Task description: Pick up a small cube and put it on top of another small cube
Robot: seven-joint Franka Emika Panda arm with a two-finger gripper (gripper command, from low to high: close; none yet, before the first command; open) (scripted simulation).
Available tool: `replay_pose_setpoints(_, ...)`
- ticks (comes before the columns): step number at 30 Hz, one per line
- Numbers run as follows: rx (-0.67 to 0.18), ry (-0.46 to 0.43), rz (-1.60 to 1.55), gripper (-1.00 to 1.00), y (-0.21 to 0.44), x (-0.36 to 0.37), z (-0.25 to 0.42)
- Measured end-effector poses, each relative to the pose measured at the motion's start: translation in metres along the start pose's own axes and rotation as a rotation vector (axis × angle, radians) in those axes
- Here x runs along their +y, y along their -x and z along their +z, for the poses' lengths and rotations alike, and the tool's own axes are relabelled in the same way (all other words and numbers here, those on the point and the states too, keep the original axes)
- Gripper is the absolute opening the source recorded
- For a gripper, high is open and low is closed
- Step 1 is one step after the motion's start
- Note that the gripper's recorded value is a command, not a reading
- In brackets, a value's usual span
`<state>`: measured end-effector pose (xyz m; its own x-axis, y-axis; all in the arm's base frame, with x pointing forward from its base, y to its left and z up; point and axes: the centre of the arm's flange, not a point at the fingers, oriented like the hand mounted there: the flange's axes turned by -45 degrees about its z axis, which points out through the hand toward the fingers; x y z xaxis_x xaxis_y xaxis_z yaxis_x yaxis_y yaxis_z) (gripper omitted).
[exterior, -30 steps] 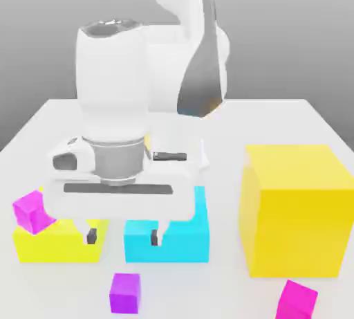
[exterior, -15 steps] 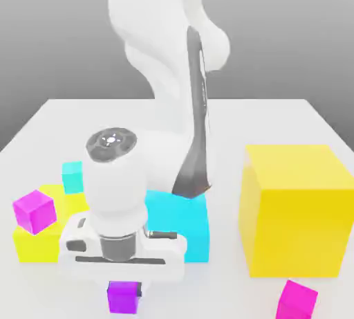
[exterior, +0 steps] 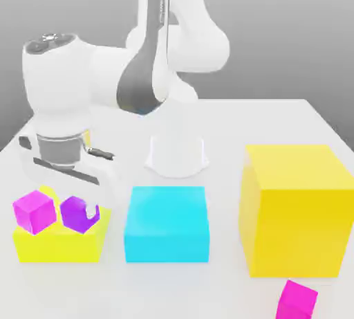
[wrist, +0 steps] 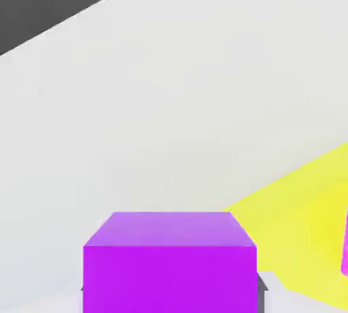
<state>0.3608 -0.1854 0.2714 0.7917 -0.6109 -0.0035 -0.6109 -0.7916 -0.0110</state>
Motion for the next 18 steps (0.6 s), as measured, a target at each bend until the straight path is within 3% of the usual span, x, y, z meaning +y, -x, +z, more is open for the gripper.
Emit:
replay_pose_setpoints(11, 0.006, 0.003, 0.638, -1.00, 0.076, 0.108, -0.047)
replay_pose_setpoints(18, 0.008, 0.007, 0.726, -1.00, 0.087, 0.120, 0.007)
